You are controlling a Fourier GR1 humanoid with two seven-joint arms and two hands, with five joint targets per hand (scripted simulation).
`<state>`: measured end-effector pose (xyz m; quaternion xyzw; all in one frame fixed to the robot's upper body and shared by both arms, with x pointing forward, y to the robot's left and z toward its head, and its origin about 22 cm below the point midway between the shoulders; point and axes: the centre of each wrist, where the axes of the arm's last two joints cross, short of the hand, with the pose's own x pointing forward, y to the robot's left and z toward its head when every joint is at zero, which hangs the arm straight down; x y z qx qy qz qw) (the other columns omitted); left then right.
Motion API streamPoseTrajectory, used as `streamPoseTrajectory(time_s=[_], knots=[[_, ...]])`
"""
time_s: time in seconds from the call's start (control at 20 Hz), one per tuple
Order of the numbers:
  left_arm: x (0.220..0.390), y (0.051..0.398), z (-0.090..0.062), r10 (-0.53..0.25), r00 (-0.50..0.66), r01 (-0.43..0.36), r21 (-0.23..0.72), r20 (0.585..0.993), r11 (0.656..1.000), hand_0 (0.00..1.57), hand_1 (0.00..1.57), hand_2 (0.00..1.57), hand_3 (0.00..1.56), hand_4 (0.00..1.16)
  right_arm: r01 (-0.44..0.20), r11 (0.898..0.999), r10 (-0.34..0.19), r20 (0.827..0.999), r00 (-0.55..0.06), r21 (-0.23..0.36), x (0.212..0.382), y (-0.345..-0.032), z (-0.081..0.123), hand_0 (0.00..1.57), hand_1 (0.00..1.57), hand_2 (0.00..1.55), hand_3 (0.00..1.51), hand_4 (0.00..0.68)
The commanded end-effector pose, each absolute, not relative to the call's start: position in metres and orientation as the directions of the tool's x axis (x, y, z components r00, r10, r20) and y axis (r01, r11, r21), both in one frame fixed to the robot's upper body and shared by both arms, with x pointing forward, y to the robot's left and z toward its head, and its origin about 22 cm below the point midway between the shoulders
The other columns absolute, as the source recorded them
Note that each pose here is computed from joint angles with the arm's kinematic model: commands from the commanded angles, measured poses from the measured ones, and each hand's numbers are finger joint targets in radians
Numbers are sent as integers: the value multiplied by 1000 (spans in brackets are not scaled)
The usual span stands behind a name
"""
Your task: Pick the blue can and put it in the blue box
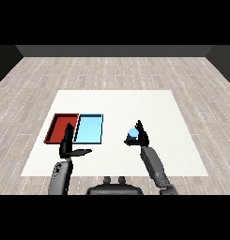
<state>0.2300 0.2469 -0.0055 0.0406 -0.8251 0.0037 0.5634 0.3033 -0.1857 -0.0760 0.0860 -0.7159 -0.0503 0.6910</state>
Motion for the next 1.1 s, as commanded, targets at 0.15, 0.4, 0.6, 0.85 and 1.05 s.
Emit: streamPoseTrajectory(time_s=[0.15, 0.4, 0.6, 0.85, 1.05], knots=[[248, 267, 17, -76, -364, -68, 55, 928, 996, 0, 0, 0, 0, 0, -53, 977, -207, 978, 2, 207, 301, -172, -68, 0, 0, 0, 0, 0], [222, 256, 4, -62, -361, -82, 35, 930, 996, 0, 0, 0, 0, 0, -57, 984, -172, 985, -29, 170, 310, -189, -80, 0, 0, 0, 0, 0], [229, 264, 5, -64, -362, -66, 43, 930, 997, 0, 0, 0, 0, 0, 15, 987, -158, 987, -18, 158, 306, -174, -85, 0, 0, 500, 0, 0], [232, 253, -1, -40, -359, -54, 22, 932, 998, 0, 0, 0, 0, 0, 97, 993, -74, 995, 67, 67, 319, -172, -71, 1466, 1466, 1466, 1446, 536], [234, 260, -7, -55, -366, -60, 35, 929, 998, 0, 0, 0, 0, 0, 82, 994, -76, 997, 16, 74, 325, -164, -70, 1461, 1461, 1455, 1438, 543]])
